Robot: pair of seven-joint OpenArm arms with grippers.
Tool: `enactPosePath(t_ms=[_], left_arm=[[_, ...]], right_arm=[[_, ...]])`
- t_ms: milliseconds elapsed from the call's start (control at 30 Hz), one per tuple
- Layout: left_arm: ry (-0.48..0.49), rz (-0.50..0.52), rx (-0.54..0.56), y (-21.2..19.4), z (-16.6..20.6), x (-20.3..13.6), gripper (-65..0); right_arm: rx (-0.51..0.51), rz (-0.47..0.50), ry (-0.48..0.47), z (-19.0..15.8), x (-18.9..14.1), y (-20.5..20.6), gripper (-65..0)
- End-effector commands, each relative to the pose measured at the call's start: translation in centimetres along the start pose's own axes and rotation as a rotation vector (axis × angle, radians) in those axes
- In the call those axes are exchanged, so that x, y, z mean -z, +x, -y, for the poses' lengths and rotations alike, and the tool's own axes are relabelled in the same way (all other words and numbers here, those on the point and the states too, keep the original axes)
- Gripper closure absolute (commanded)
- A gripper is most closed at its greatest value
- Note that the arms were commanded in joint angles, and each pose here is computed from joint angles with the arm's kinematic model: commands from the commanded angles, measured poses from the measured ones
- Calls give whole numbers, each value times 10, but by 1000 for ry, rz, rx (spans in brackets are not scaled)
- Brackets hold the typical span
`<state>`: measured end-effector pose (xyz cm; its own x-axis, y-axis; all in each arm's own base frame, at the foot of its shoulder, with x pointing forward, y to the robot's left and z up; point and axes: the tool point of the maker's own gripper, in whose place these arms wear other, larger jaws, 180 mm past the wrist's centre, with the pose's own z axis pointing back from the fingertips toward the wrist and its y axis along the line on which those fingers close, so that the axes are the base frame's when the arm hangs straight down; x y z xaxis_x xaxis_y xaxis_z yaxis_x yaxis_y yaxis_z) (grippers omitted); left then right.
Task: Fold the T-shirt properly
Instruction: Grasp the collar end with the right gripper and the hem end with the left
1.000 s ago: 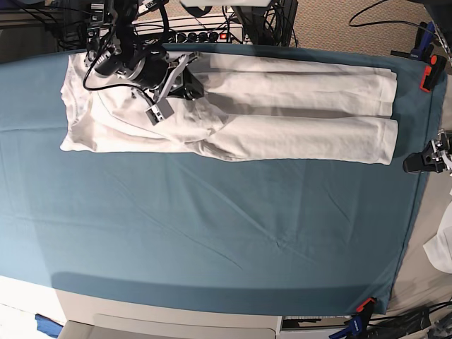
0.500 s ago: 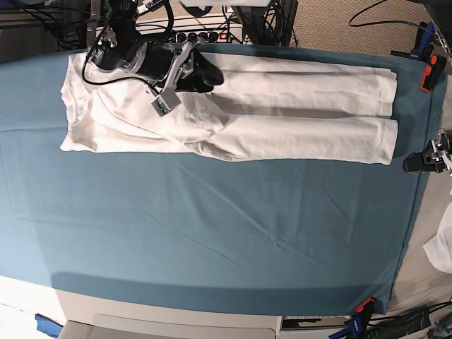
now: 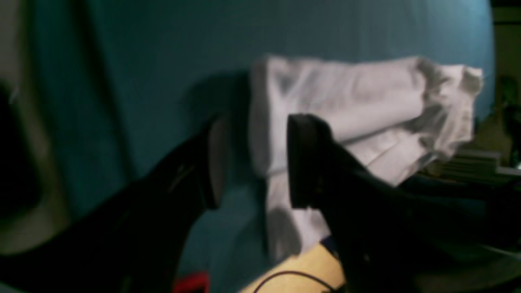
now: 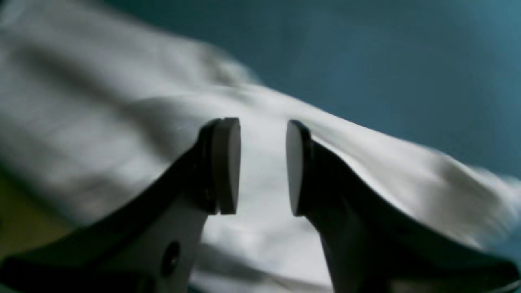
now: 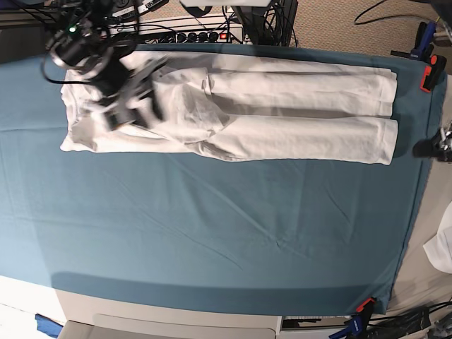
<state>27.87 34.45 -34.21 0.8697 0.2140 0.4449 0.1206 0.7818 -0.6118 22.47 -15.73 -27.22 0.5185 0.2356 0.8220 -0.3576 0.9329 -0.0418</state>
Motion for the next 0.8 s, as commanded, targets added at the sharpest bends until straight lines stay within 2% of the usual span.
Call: enactPosePath(t_ms=[0,100,233,367,767], left_arm=[[12,19,21,8,-1,-13,-257],[18,-26,-15,-17,-7,-10,-289],[5,-53,-56,-41,-8,0,-320],[-21,-46,-88,-48,-4,13,-341],[-66,-33,-119,-55,5,31,-342]], right_arm=[[4,43,-49,13,-7,10,-194],[56,39,-167,44,-19,7,-194],[69,44,-230,61,-29,5,-194],[72,45,-243,64,-30,5,-194],[65,42,-261,67,-31,5,-194]])
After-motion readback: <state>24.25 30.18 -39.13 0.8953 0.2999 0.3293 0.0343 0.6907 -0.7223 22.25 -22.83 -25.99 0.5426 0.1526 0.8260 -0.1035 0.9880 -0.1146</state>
